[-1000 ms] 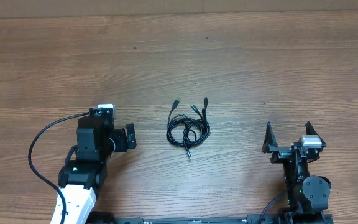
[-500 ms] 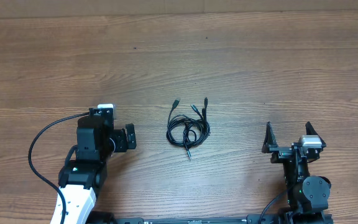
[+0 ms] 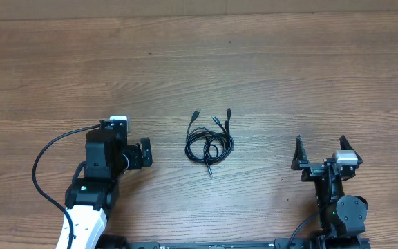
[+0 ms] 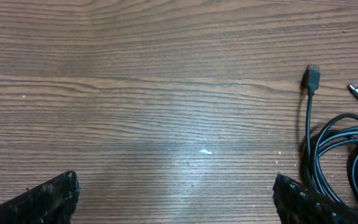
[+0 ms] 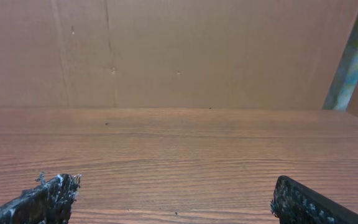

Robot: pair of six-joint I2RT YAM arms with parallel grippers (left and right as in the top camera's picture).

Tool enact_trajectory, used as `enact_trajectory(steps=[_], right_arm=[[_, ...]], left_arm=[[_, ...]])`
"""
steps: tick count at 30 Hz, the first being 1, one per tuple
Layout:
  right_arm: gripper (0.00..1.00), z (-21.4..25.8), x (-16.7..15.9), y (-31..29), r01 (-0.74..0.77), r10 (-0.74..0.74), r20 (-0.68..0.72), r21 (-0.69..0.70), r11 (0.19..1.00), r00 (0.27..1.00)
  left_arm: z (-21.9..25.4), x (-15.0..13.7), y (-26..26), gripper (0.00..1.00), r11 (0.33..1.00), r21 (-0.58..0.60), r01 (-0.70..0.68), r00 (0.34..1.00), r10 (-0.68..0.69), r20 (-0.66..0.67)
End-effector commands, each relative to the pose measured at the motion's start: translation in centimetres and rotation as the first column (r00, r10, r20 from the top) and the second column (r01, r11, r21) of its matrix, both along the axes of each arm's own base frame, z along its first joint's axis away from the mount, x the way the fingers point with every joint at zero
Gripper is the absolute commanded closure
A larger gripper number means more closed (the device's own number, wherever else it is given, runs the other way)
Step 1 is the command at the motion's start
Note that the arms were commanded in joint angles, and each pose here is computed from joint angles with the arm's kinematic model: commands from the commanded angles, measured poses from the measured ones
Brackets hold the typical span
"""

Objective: Untangle cables

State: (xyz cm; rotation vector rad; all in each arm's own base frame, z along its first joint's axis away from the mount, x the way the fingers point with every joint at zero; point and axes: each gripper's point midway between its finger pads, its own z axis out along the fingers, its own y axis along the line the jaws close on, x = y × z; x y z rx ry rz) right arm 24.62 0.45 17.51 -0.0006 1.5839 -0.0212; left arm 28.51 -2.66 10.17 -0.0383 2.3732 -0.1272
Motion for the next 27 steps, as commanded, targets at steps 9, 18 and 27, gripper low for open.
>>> enact_trajectory(steps=[9, 18, 27], right_arm=[[0.00, -0.2, 0.0, -0.2, 0.011, -0.011, 0.003, -0.004, 1.000, 1.000], [0.00, -0.2, 0.0, -0.2, 0.011, -0.011, 0.003, -0.004, 1.000, 1.000], [0.00, -0.2, 0.0, -0.2, 0.011, -0.011, 0.003, -0.004, 1.000, 1.000]], left_arm=[[3.0, 0.9, -1.0, 0.00, 0.997, -0.019, 0.069, 0.997, -0.068, 0.032], [7.6, 1.4, -1.5, 0.01, 0.987, 0.036, 0.154, 0.985, -0.157, 0.070], [12.5, 0.6, -4.5, 0.00, 0.936, 0.009, 0.352, 0.929, -0.350, 0.122]])
